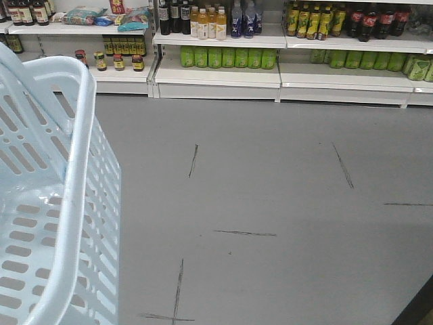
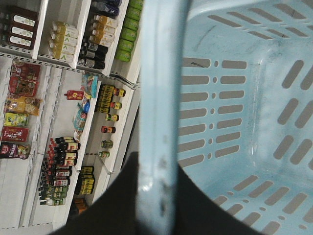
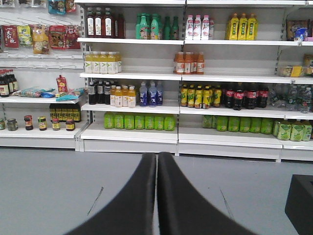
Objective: Pick three apples into basket with both arms
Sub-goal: 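Drive the base along the aisle carrying the basket in the left gripper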
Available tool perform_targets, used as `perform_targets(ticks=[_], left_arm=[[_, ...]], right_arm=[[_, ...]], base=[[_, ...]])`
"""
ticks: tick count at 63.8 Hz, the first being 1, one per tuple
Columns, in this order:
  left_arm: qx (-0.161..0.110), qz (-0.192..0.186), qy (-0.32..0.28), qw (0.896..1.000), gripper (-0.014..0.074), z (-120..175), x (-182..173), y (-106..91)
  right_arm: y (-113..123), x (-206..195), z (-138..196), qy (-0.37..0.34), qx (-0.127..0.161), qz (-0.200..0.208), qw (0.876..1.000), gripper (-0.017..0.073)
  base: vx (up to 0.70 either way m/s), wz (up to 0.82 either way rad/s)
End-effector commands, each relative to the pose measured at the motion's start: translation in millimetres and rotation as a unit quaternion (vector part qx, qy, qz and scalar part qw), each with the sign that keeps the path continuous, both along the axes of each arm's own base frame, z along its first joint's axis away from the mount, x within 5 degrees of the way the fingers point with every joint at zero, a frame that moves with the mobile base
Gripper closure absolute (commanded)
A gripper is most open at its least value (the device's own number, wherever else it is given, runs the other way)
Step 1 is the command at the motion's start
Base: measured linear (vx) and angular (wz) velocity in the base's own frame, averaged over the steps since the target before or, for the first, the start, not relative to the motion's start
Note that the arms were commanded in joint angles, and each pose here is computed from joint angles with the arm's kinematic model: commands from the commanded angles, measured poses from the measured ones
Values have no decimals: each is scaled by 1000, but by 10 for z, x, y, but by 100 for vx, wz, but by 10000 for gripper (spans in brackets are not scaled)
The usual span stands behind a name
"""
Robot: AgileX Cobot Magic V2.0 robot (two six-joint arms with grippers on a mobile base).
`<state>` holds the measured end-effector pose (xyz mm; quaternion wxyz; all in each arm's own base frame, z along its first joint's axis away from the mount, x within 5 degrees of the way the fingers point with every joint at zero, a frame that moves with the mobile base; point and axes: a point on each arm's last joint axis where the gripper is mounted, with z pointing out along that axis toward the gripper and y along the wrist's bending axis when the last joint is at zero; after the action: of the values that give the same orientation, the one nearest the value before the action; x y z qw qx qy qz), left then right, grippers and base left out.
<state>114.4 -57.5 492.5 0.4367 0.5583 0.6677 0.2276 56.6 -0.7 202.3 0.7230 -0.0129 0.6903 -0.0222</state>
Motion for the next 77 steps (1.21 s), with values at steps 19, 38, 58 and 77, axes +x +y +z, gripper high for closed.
perform_targets(ticks=[19, 38, 58, 77], left_arm=[[-21, -5, -49, 999, 601, 144, -13, 26], [-21, -5, -49, 999, 601, 144, -13, 26], [-21, -5, -49, 999, 601, 144, -13, 26], [-21, -5, -49, 999, 601, 144, -13, 26]], right_arm=[[-4, -9, 27, -36, -4, -4, 999, 568], [-4, -9, 27, -36, -4, -4, 999, 568], [-4, -9, 27, -36, -4, -4, 999, 568], [-4, -9, 27, -36, -4, -4, 999, 568]], base=[[0, 0], [0, -1], [0, -1], [0, 0]])
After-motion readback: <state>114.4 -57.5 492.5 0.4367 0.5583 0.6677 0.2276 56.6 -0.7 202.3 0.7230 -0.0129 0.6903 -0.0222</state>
